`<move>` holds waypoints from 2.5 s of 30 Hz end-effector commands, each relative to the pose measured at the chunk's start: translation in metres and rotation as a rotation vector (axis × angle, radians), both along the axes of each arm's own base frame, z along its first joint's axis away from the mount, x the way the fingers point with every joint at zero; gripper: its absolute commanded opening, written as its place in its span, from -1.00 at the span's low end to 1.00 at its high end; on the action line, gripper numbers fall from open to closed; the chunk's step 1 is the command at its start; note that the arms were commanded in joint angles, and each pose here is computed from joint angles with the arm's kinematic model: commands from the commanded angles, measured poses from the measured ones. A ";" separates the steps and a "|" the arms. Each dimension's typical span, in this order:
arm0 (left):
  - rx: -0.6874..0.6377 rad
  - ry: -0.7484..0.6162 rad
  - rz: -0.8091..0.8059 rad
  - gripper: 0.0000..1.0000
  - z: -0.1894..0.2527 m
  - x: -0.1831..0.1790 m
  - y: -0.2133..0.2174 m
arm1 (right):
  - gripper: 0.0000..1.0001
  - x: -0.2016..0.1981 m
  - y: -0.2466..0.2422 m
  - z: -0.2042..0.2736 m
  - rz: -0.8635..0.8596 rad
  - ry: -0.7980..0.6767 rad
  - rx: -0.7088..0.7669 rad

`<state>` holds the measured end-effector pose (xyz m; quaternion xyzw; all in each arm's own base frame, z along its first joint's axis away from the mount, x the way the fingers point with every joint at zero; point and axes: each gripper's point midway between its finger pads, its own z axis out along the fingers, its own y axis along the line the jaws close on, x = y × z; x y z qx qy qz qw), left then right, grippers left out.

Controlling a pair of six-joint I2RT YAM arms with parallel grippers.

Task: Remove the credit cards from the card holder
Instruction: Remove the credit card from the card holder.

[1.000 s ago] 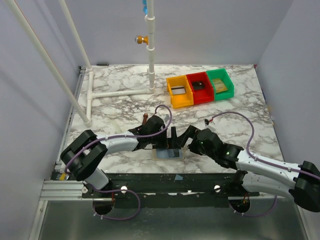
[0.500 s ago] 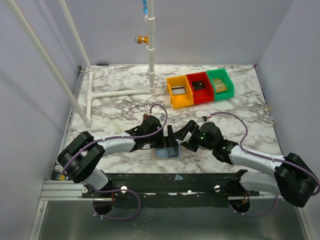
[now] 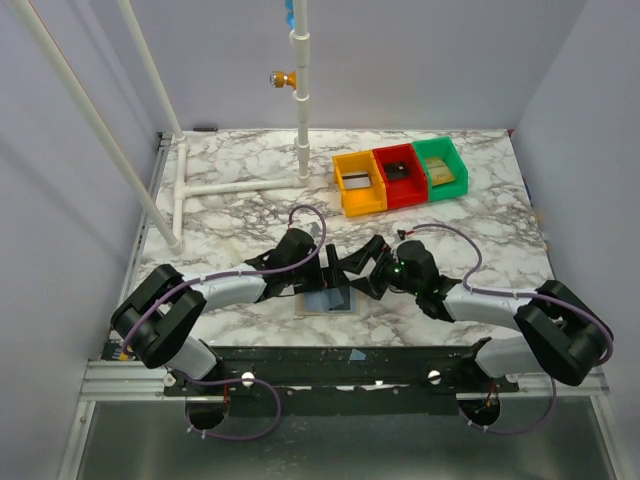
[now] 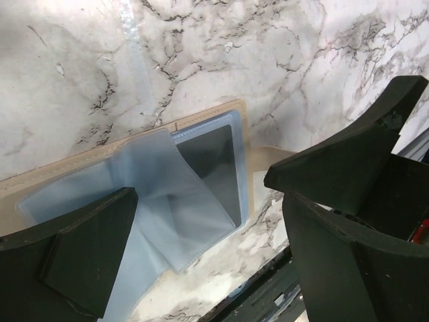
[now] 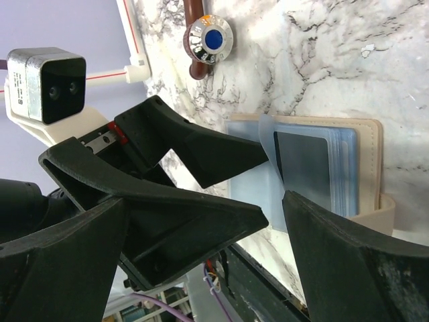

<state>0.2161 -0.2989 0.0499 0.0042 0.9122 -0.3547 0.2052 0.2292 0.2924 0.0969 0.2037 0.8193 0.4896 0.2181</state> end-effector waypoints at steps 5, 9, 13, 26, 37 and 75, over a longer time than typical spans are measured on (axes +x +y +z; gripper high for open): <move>0.066 0.014 -0.141 0.92 -0.023 -0.033 0.004 | 1.00 -0.004 0.001 -0.038 -0.007 0.076 -0.049; 0.060 0.017 -0.138 0.92 -0.023 -0.033 0.005 | 1.00 -0.006 -0.003 -0.049 -0.014 0.102 -0.070; 0.047 0.017 -0.128 0.92 -0.023 -0.033 0.008 | 1.00 -0.012 -0.007 -0.061 -0.020 0.134 -0.067; 0.029 0.030 -0.089 0.82 -0.025 -0.035 0.024 | 1.00 -0.027 -0.008 -0.099 -0.014 0.246 -0.066; 0.082 0.016 -0.078 0.67 -0.031 -0.032 0.036 | 1.00 -0.022 -0.028 -0.103 -0.103 0.239 -0.147; -0.104 -0.255 -0.065 0.36 0.068 -0.031 0.060 | 1.00 -0.005 -0.002 -0.113 -0.016 0.263 -0.351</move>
